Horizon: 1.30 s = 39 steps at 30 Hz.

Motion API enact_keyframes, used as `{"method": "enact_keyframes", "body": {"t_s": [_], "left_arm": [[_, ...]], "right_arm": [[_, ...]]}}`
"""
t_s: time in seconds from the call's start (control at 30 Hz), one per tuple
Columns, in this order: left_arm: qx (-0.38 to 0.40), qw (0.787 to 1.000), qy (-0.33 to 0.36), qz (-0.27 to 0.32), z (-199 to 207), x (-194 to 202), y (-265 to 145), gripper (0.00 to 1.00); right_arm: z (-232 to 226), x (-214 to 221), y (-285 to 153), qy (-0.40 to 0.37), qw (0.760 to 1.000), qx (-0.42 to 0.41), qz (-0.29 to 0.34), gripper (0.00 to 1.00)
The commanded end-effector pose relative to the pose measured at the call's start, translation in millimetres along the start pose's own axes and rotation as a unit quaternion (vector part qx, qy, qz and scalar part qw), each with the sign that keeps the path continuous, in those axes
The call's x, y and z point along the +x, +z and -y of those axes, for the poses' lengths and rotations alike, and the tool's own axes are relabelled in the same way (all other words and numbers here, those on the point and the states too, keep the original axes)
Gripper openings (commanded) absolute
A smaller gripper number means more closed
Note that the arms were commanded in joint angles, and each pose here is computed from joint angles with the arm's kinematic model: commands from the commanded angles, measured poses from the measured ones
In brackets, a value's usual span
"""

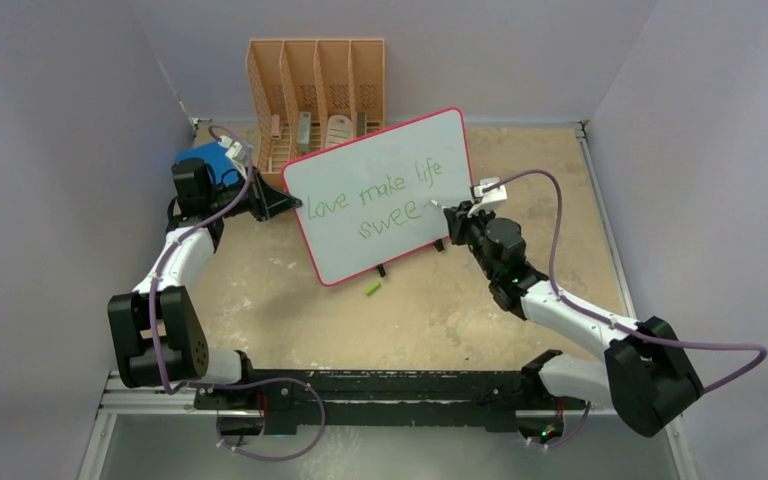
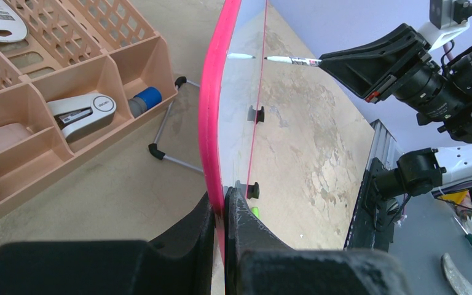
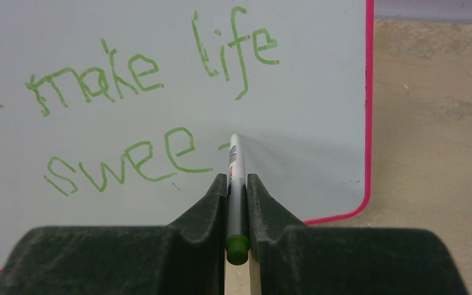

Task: Write a sentence on the whiteboard

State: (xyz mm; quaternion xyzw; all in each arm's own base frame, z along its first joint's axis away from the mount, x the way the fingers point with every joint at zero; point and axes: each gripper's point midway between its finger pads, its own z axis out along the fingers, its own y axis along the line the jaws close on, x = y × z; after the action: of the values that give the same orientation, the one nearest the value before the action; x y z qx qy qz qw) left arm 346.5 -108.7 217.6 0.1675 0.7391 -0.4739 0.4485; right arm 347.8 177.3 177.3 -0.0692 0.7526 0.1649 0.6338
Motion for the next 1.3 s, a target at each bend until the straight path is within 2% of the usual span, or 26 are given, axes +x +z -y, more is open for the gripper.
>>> {"method": "enact_keyframes", "body": {"t_s": [0.0, 0.4, 1.27], "left_arm": [[-0.006, 0.997, 0.073, 0.021, 4, -23, -2, 0.0], [-0.006, 0.997, 0.072, 0.021, 4, -23, -2, 0.0], [-0.006, 0.997, 0.073, 0.021, 4, -24, -2, 0.0]], "right_arm": [[-10, -46, -2, 0.005, 0.998, -0.02, 0.064, 0.0], [-16, -56, 7, 0.002, 0.997, -0.029, 0.073, 0.0], [-11, -17, 5, -0.002, 1.0, -0.025, 0.009, 0.0]]}}
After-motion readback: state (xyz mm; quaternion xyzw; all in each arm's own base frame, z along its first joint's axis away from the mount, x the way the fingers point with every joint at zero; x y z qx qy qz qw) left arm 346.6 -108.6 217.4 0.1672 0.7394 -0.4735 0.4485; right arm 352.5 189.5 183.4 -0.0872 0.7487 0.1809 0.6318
